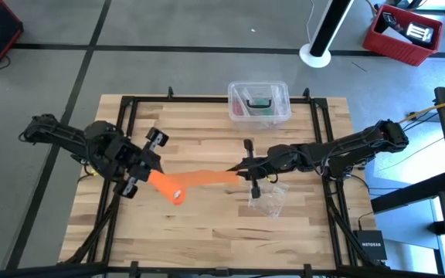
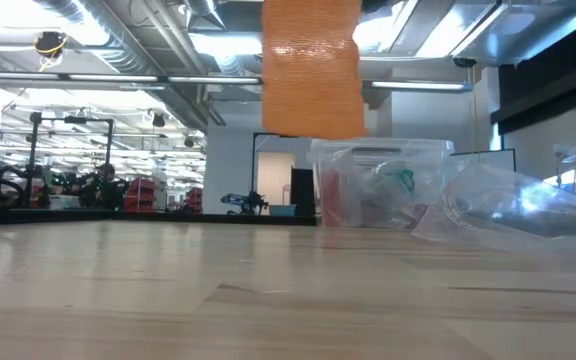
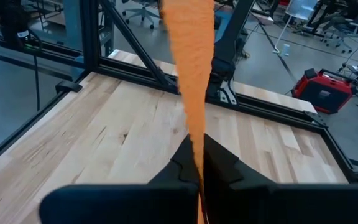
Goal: Roll bandage
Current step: Roll the orange bandage
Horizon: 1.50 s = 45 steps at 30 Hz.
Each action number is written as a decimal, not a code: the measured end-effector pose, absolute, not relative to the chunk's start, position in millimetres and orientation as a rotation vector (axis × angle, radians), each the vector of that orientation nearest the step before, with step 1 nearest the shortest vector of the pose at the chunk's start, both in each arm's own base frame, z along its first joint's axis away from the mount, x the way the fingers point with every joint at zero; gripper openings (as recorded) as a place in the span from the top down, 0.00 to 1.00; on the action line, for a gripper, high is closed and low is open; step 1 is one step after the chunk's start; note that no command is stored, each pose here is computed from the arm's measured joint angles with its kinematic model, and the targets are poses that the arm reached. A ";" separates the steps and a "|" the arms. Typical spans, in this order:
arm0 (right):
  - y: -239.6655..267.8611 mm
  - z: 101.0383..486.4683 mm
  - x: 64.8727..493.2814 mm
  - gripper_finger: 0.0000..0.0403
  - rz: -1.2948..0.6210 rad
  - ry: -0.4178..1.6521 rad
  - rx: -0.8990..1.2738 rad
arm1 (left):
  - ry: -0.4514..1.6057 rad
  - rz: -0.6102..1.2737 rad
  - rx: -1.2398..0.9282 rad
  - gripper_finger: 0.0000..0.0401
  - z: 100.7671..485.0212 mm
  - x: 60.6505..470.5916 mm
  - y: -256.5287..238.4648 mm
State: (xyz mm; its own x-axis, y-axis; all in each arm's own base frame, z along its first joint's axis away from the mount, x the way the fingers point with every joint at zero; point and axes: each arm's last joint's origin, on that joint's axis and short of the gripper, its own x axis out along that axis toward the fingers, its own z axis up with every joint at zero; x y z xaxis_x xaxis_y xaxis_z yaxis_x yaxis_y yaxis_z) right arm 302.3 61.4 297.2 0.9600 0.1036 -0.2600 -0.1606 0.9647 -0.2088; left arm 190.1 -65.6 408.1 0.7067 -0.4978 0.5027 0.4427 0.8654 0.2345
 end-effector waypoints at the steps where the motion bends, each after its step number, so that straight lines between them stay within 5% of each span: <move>1: 61.5 297.2 302.2 0.99 0.139 0.250 -0.230 | -0.587 -0.528 0.101 0.99 408.1 190.1 -65.7; 15: 61.4 296.9 302.2 0.99 0.140 0.252 -0.231 | -0.557 -0.503 0.112 0.99 406.1 192.4 -60.3; 28: 62.3 279.4 299.6 0.99 0.184 0.400 -0.182 | -0.424 0.234 0.398 0.99 403.0 199.8 -34.9; 45: 95.4 266.3 291.0 1.00 0.315 0.163 -0.053 | 0.070 0.556 0.611 1.00 353.8 240.7 -32.2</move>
